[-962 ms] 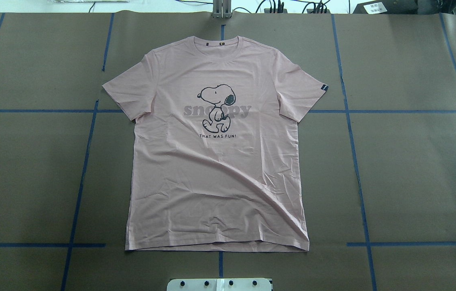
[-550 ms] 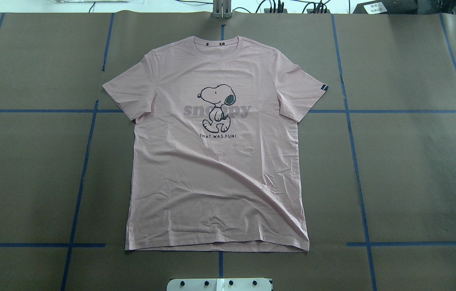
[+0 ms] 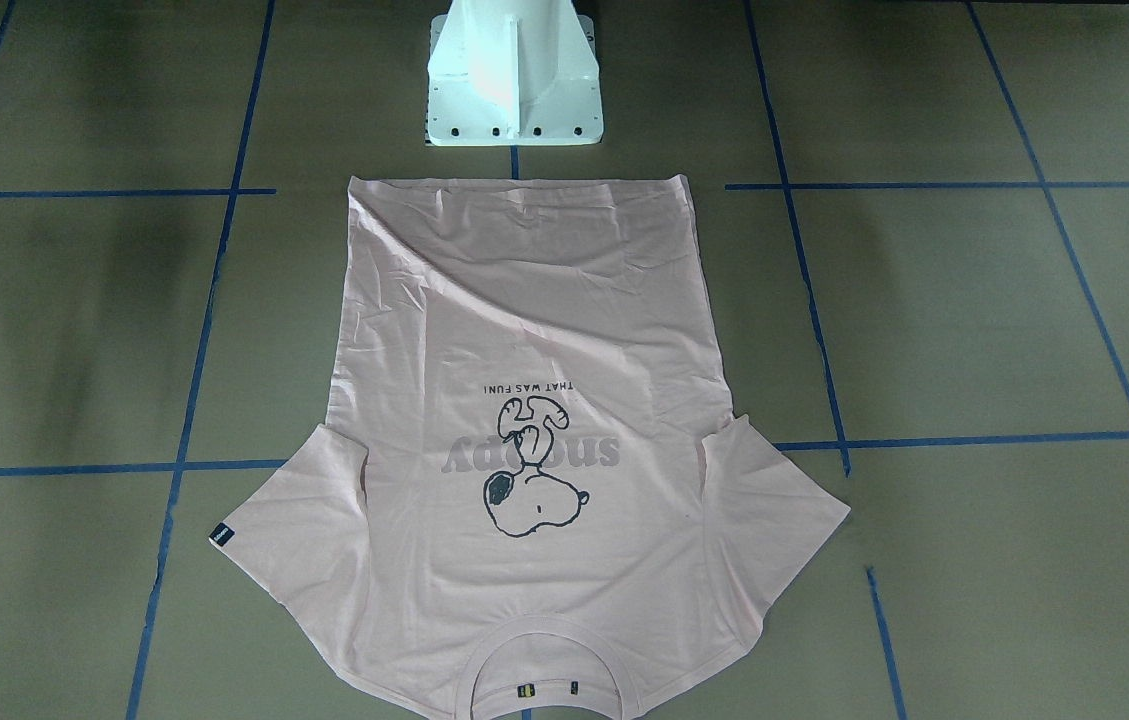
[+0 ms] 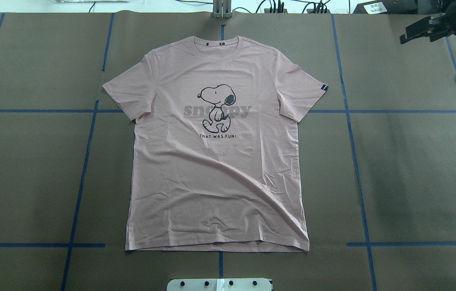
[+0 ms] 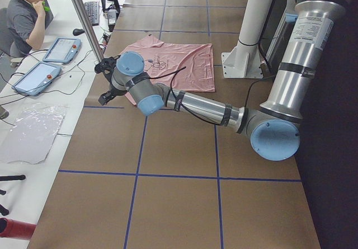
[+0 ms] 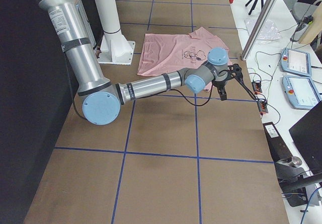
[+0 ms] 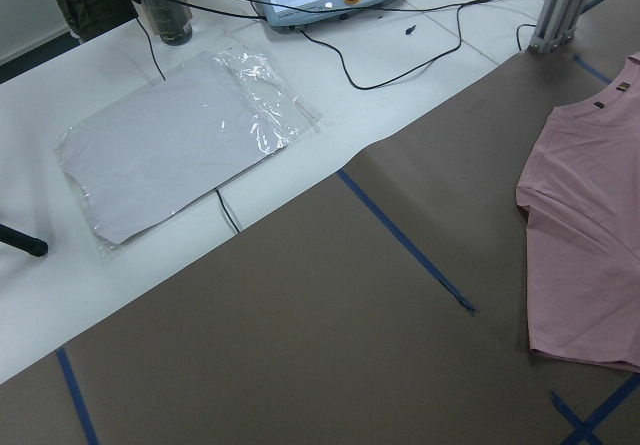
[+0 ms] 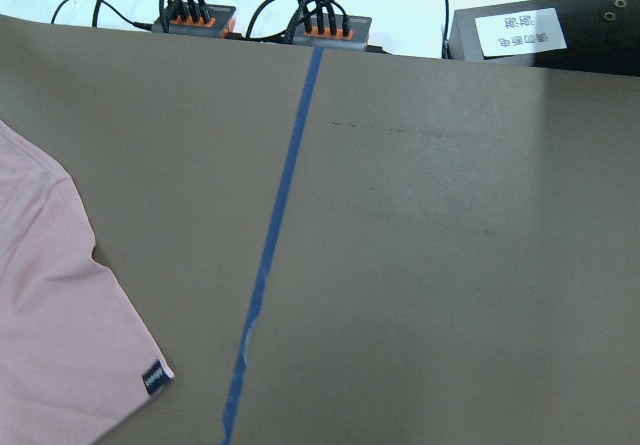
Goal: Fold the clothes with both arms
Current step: 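Move the right gripper to the shirt's sleeve nearest it and press it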
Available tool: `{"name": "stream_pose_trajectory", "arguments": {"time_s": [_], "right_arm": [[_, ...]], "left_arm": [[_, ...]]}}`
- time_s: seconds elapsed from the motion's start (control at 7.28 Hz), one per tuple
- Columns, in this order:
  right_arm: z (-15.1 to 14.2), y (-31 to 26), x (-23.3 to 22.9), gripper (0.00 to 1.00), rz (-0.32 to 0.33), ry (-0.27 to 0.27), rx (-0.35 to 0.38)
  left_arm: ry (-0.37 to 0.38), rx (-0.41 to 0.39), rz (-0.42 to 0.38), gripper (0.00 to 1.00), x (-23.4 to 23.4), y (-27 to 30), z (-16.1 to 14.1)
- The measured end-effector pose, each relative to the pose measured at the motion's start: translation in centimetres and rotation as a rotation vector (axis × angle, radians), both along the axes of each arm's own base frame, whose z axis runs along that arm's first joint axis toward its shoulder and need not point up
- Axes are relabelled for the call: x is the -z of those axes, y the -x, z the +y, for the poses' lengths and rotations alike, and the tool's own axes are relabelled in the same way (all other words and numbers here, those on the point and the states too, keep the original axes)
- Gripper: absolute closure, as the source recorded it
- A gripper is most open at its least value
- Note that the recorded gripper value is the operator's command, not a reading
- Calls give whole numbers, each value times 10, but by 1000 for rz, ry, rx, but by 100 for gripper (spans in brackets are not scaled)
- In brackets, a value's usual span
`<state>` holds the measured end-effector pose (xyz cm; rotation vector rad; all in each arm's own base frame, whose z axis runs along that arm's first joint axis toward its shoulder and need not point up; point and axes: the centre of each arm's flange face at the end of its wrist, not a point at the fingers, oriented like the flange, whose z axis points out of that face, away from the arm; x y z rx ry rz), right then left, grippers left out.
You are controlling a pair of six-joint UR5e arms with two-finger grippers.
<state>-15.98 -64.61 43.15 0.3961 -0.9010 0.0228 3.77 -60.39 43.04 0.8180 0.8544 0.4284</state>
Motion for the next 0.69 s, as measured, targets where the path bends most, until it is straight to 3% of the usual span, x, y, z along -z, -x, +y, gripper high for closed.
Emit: {"name": "stream_pose_trajectory", "arguments": {"time_s": [0.27, 0.69], "right_arm": [[-10, 104, 27, 27, -18, 49, -115], [10, 200, 12, 31, -11, 64, -212]], "left_arm": [[-3, -36, 2, 0, -2, -23, 3], [-5, -41, 4, 0, -2, -26, 4]]}}
